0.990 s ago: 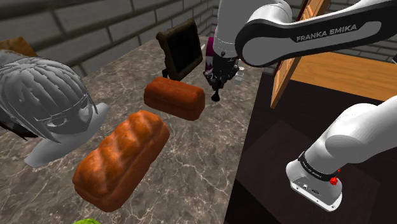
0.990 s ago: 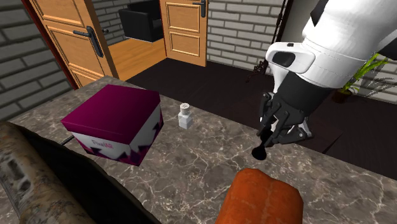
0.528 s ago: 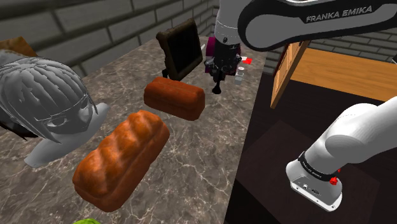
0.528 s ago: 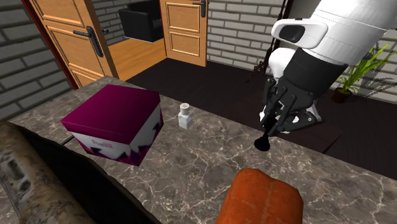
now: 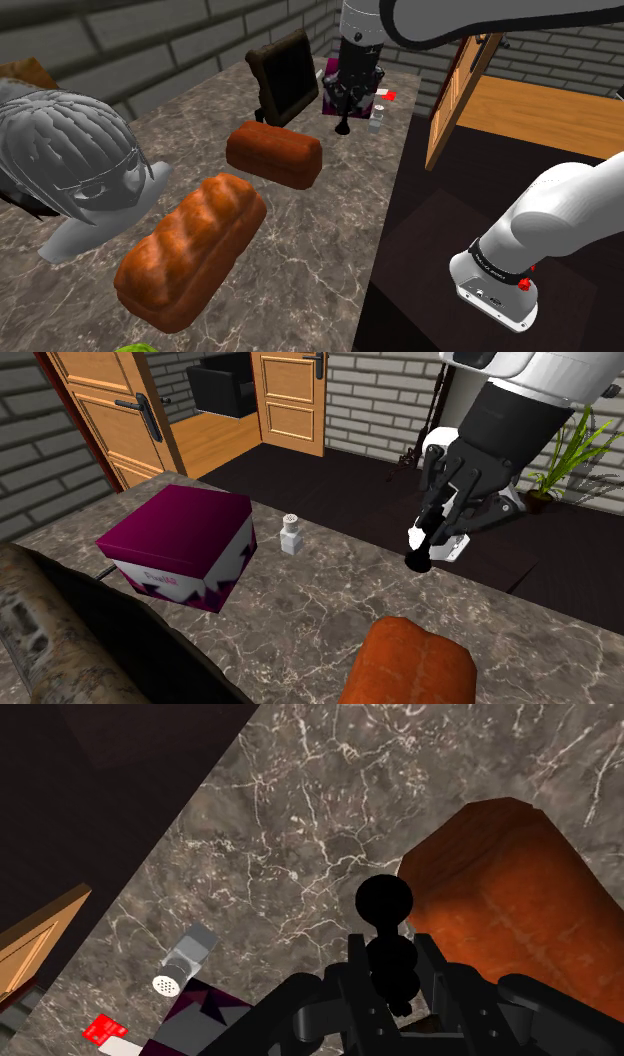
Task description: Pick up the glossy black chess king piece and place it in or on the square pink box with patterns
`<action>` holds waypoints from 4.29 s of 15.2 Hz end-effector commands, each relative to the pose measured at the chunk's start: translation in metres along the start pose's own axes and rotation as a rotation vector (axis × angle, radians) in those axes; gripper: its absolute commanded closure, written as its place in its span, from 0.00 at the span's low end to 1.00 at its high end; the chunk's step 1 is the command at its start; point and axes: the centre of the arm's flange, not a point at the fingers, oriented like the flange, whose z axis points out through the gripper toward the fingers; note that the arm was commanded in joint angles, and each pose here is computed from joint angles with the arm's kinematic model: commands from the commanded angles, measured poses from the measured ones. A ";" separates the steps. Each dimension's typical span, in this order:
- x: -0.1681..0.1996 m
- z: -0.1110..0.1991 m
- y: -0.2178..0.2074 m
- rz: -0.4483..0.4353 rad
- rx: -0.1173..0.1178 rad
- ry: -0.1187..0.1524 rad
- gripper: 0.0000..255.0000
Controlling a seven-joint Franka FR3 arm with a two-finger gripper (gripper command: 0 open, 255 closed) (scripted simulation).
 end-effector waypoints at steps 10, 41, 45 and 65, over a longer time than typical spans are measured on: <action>0.011 -0.058 0.003 0.000 0.000 0.000 1.00; 0.330 -0.004 0.208 0.000 0.000 0.000 1.00; 0.362 0.008 0.229 0.000 0.000 0.000 1.00; 0.345 0.090 0.224 0.000 0.000 0.000 1.00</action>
